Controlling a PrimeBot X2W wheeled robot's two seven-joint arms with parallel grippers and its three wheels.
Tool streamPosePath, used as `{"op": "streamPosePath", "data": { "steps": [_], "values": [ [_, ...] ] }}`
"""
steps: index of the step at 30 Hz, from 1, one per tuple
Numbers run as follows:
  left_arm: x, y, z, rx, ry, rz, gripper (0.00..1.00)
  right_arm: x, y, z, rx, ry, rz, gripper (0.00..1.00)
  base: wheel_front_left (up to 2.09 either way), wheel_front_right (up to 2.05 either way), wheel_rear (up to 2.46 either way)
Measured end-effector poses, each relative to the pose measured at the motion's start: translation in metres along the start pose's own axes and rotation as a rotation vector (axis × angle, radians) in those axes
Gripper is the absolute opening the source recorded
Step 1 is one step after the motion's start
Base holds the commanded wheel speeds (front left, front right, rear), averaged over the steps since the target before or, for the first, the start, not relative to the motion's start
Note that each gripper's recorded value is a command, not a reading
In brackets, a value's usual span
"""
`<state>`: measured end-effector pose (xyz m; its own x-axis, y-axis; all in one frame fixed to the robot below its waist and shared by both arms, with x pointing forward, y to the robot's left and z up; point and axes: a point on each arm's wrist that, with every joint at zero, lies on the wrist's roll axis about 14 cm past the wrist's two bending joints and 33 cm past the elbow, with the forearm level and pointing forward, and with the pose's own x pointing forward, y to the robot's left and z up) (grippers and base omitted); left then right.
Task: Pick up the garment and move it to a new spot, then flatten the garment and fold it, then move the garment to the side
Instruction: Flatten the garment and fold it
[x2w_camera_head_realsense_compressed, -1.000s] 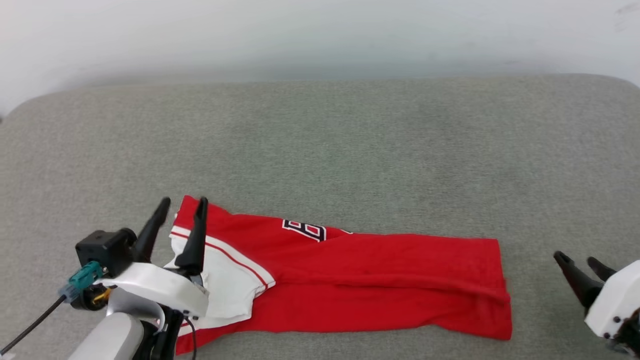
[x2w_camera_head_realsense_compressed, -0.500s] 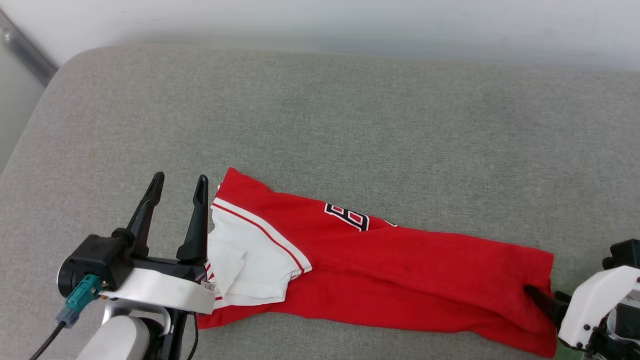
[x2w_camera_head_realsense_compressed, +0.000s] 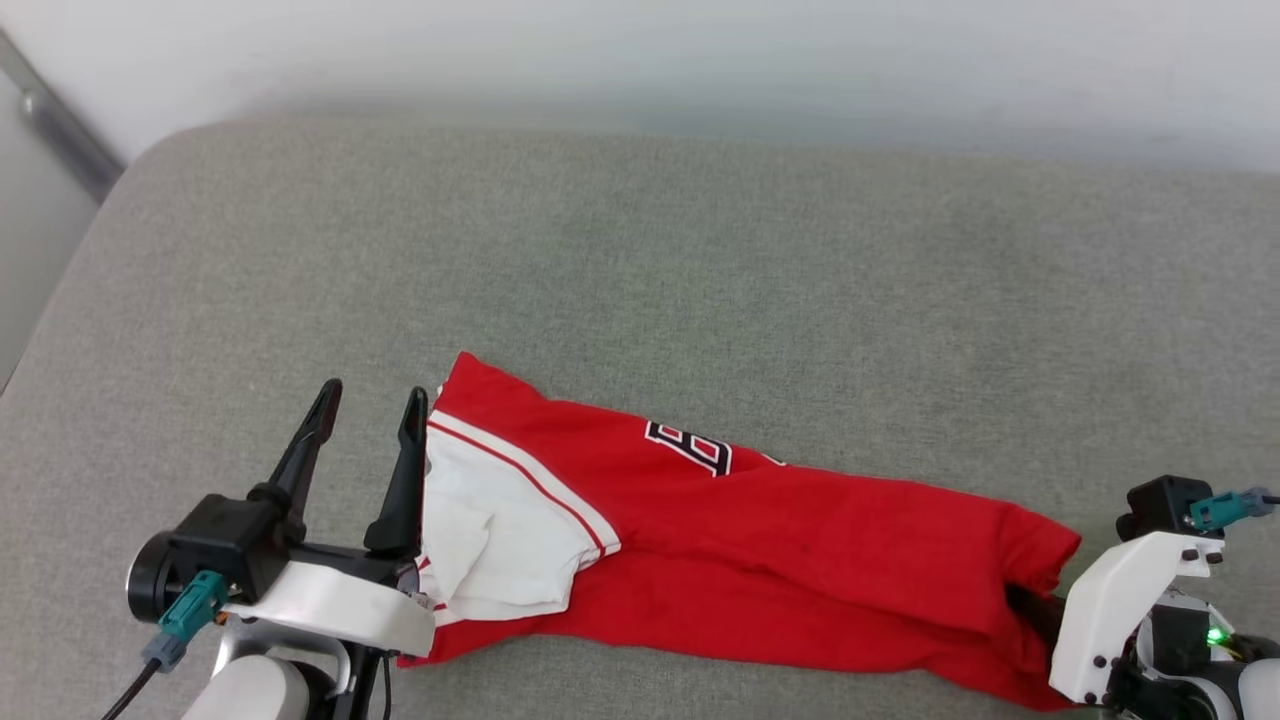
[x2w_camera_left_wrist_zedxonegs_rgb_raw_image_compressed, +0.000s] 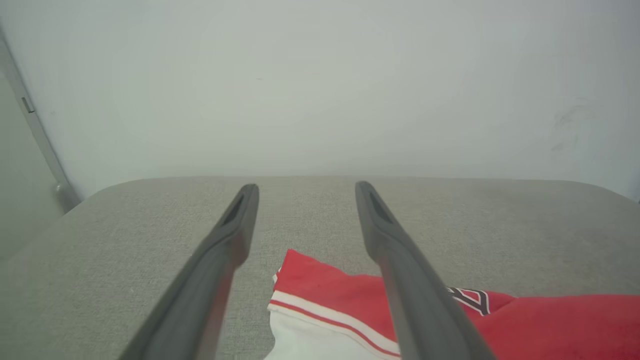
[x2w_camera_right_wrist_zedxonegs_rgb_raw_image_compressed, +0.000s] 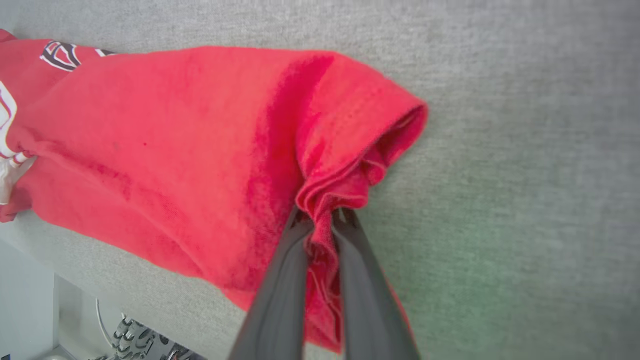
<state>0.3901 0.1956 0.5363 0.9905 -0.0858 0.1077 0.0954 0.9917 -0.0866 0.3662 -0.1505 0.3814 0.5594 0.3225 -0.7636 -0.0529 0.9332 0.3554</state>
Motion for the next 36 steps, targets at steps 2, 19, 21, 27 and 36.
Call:
{"op": "streamPosePath", "data": {
  "steps": [2, 19, 21, 27, 36],
  "values": [
    [-0.003, -0.002, 0.003, -0.008, -0.005, -0.001, 1.00, -0.008, -0.001, 0.007, -0.025, -0.034, -0.008, 0.00, 0.00, 0.00, 0.00],
    [-0.020, -0.019, 0.013, -0.019, -0.010, -0.038, 1.00, -0.108, -0.115, 0.025, 0.148, -0.208, -0.286, 0.00, 0.00, 0.00, 0.00],
    [-0.020, -0.020, 0.013, -0.019, -0.009, -0.040, 1.00, -0.104, -0.107, 0.019, 0.232, -0.201, -0.224, 0.00, 0.00, 0.00, 0.00],
    [-0.021, -0.020, 0.011, -0.024, 0.001, -0.040, 1.00, -0.074, -0.041, 0.006, 0.415, -0.096, 0.095, 0.00, 0.00, 0.00, 0.00],
    [-0.019, -0.013, 0.014, -0.019, -0.008, -0.028, 1.00, -0.043, 0.067, 0.016, 0.512, 0.041, 0.573, 0.00, 0.00, 0.00, 0.00]
  ]
}}
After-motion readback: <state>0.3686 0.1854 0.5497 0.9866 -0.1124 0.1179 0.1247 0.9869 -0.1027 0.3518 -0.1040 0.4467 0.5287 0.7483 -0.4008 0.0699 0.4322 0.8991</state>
